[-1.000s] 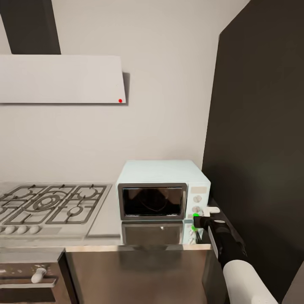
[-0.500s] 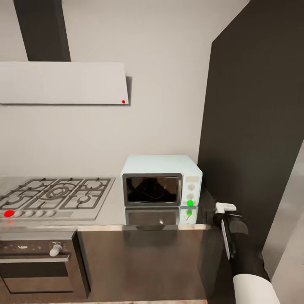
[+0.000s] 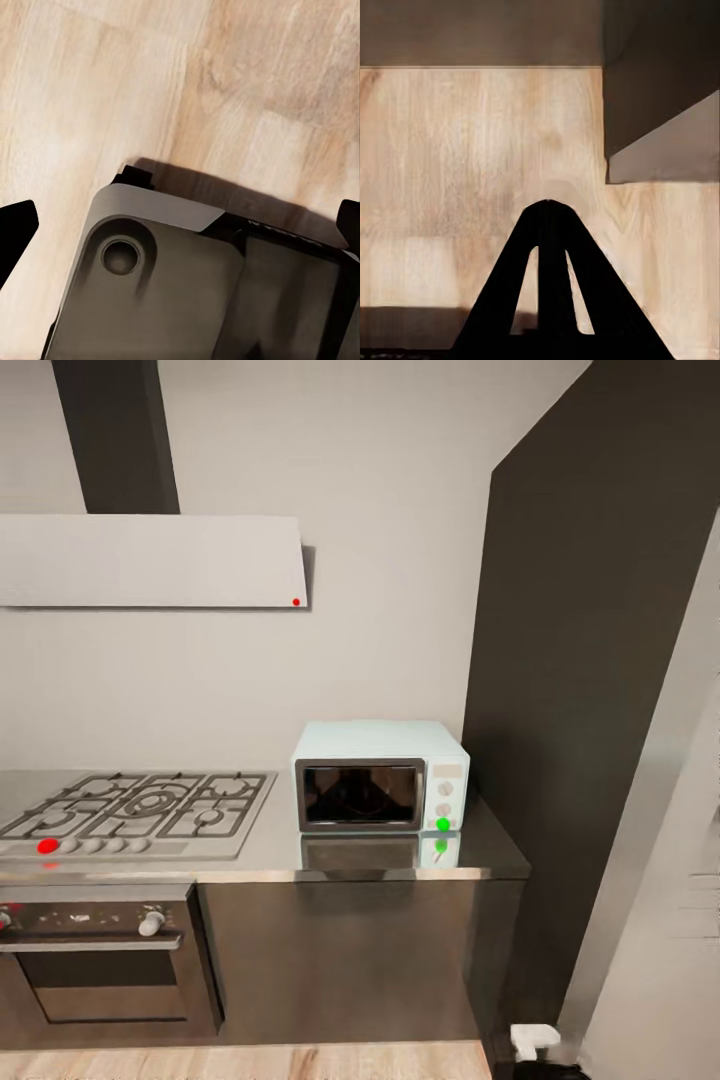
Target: In the kitchen, take the popcorn bag from the countertop, put it into the microwave, and heat it until the popcorn is cooked so the cooked popcorn ends up inside the bag.
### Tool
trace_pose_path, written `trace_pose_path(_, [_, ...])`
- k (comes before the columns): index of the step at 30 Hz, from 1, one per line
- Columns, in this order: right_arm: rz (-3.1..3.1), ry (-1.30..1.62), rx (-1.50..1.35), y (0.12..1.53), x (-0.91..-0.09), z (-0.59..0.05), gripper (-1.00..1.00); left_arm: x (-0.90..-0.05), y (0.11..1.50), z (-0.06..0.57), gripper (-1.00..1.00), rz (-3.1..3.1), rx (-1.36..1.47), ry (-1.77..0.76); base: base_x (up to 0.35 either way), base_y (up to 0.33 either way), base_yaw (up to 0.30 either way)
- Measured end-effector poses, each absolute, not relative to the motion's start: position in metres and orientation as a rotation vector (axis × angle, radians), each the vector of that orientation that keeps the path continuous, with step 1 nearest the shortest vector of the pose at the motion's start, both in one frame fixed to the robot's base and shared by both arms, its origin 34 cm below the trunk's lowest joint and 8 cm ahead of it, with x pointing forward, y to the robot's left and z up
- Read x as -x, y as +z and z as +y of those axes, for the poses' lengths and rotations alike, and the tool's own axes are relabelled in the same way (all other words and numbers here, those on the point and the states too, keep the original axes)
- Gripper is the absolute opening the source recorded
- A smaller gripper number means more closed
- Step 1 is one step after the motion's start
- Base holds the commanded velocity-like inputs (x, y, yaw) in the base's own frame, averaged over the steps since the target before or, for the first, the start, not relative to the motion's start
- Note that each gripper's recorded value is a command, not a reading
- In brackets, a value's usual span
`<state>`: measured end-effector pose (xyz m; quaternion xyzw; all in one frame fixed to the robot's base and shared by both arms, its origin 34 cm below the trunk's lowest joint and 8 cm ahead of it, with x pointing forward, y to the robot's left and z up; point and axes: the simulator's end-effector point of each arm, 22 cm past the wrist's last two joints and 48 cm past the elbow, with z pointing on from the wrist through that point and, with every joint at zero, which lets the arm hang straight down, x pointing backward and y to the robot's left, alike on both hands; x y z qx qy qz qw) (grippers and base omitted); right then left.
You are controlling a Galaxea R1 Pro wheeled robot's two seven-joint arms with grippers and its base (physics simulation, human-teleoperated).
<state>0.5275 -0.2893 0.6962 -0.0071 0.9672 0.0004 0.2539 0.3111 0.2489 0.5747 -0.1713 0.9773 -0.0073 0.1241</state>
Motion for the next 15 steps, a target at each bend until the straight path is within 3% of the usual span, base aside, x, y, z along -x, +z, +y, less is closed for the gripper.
trace_pose_path(3, [2.711,0.092,0.086,0.627,-0.445,-0.265,-1.0,-0.311,0.575,0.249,1.0,2.849,0.499,-0.022,-0.006,0.0,0.0])
trace_pose_path(10, [2.856,0.021,0.058,0.568,-0.27,-0.29,-1.0,-0.311,0.575,0.251,1.0,2.848,0.502,-0.019,0.0,0.0,0.0])
trace_pose_path(15, [2.835,-0.084,0.043,0.568,-0.263,-0.306,-1.0,-0.311,0.575,0.251,1.0,2.849,0.499,-0.017,0.0,0.0,0.0])
